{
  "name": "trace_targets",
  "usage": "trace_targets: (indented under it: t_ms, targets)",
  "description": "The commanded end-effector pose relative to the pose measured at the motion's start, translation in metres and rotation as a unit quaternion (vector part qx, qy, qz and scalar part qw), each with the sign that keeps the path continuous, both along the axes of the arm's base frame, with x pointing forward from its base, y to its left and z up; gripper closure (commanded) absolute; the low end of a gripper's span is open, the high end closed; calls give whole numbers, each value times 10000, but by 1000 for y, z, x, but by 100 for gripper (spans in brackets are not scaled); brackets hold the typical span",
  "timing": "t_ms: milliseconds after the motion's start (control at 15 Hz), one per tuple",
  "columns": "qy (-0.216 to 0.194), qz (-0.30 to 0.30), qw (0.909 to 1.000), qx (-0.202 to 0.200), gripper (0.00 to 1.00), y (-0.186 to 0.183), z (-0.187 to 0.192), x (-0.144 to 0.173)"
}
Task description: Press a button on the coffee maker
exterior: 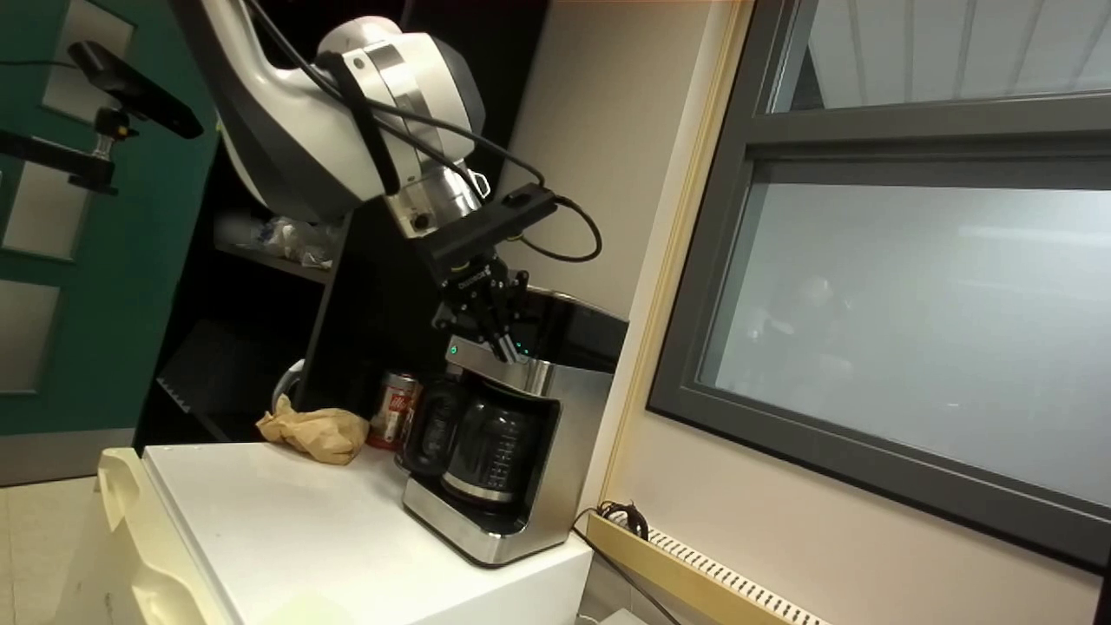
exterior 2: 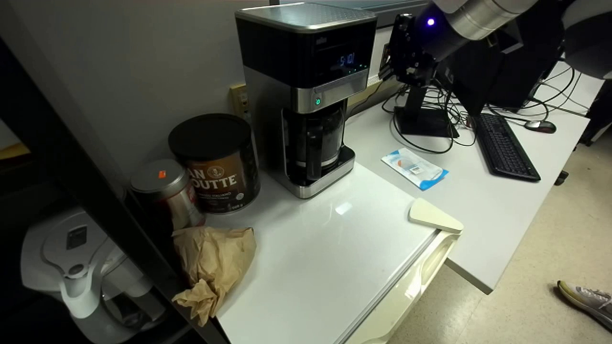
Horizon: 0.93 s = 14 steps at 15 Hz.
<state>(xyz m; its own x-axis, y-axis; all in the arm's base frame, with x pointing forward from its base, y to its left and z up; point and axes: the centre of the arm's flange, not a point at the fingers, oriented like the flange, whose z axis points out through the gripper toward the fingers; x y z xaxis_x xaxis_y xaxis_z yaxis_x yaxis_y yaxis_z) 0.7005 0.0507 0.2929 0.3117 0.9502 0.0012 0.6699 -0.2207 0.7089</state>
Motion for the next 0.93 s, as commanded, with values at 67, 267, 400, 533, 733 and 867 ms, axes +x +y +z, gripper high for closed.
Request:
trace_targets:
  t_ms: [67, 267, 400, 533, 733, 867]
  targets:
    - [-76, 32, 9999, 82, 98, 12, -2, 38]
    - [-72, -14, 9999, 149, 98, 13, -4, 49]
    - [-78, -25, 9998, 166, 98, 12, -5, 54]
    - [-73, -31, 9998, 179, 98, 12, -4, 56]
    - [-51, -41, 9998, 188, 98, 12, -3, 56]
    - [0, 45, 9998, 187, 98, 12, -3, 46]
